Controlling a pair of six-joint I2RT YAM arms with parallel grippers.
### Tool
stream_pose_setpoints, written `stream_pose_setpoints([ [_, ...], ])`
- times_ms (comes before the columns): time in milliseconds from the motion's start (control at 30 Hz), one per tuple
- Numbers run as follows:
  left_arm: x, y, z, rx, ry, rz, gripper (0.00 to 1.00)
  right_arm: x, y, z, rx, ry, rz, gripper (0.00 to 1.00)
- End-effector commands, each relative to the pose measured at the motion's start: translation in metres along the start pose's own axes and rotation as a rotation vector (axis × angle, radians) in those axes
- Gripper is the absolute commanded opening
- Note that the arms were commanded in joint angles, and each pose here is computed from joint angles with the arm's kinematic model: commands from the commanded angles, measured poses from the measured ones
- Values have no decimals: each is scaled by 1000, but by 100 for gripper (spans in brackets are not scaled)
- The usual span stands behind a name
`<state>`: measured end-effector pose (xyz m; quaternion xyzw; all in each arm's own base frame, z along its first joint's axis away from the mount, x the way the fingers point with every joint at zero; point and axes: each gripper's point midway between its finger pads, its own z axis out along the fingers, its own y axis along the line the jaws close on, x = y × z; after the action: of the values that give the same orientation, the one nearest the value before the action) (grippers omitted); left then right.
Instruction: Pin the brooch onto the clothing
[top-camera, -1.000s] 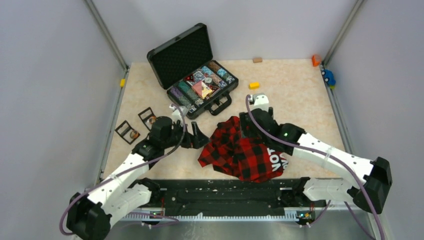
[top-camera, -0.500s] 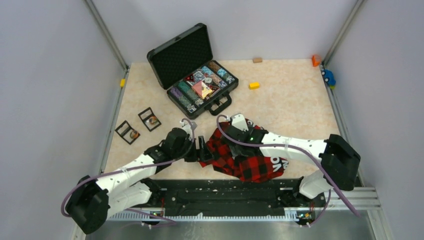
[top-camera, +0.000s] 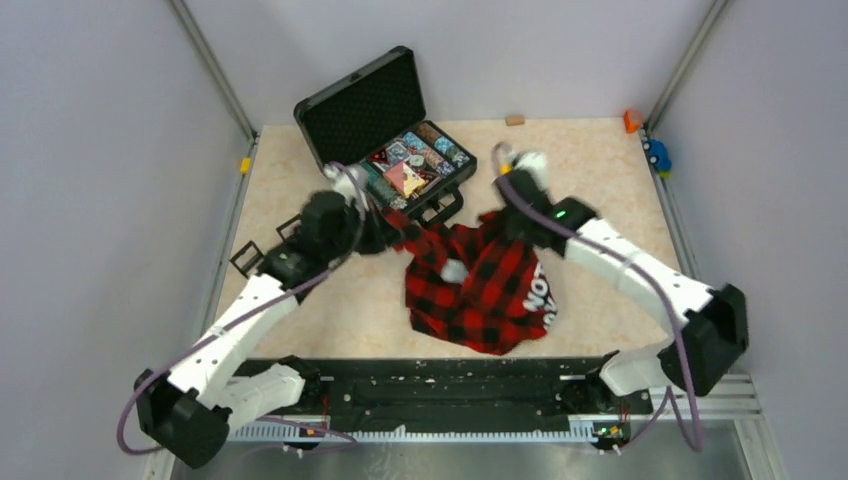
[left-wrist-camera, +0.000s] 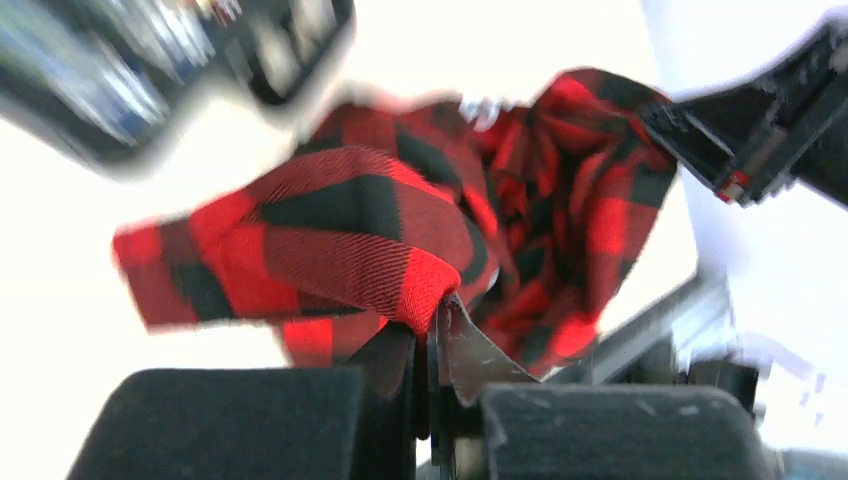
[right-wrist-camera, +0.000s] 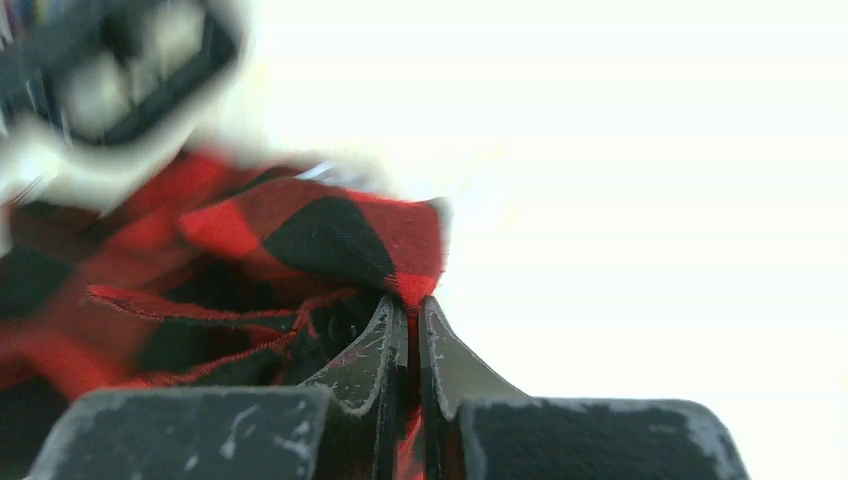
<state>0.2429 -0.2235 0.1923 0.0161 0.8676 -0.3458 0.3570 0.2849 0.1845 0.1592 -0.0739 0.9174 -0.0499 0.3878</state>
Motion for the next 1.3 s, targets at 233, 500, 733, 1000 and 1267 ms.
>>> stream_pose_setpoints([
  [233,-236,-26,-161,-124,-566,213,0,-256,-217,-194,146,-765,406,0],
  [500,-249,-29,-186,-165,-647,262,0,-237,-240,-241,202,-901,464,0],
  [733,-230,-32,-181,-119,-607,301,0,-204,-247,-220,277,-856,446,0],
  [1000,-226,-37,-180,-88,-593,292,0,-192,-204,-136,156,-683,362,7],
  [1267,-220,38,-145,-349,-502,216,0,-106,-124,-52,-144,-312,338,79],
])
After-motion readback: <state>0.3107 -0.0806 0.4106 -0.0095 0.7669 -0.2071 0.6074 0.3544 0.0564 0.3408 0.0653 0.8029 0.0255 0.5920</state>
